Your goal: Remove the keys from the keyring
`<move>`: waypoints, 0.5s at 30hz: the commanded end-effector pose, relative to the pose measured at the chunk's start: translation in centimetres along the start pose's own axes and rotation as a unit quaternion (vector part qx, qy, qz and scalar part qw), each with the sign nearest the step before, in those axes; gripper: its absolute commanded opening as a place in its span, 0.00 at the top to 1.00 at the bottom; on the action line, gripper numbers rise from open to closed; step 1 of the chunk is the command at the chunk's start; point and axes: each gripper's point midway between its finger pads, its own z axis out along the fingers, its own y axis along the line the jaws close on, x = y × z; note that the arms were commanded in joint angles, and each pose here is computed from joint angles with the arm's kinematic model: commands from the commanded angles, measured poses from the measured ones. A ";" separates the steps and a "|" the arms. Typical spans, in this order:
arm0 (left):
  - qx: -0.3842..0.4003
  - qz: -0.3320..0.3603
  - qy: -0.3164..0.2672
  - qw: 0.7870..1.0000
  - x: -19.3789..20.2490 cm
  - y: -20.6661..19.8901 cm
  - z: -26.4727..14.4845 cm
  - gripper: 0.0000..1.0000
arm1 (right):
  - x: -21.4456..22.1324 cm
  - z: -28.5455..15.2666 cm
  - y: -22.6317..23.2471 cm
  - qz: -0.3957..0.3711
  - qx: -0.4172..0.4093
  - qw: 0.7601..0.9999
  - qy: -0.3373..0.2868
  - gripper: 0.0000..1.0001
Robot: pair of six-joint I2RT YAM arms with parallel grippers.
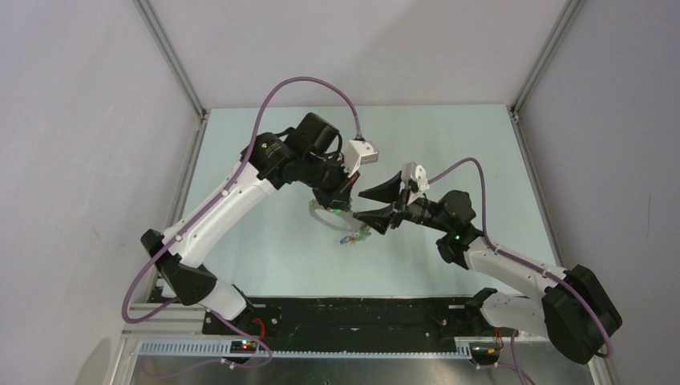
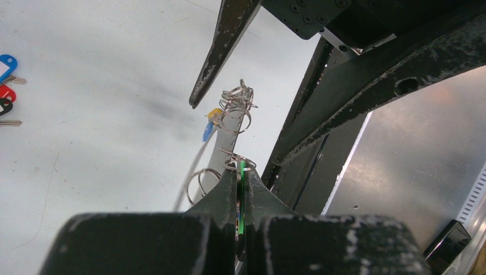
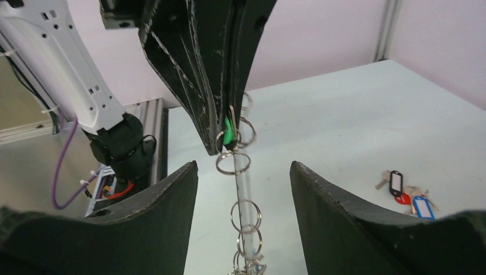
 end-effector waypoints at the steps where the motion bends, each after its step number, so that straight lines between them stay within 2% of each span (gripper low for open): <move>1: -0.003 0.034 -0.052 0.998 -2.5 -0.5 -1.8 1.00 | -2.5 0.9 1.1 0.006 -0.039 0.999 -0.026 0.35; 8: -0.003 0.035 -0.056 0.998 -2.6 -0.6 -2.1 1.00 | -2.1 1.4 0.8 0.008 -0.043 0.999 -0.021 0.40; 15: 0.000 0.034 -0.058 0.998 -2.7 -0.8 -2.2 1.00 | -1.5 1.6 0.8 0.006 -0.047 0.999 -0.017 0.54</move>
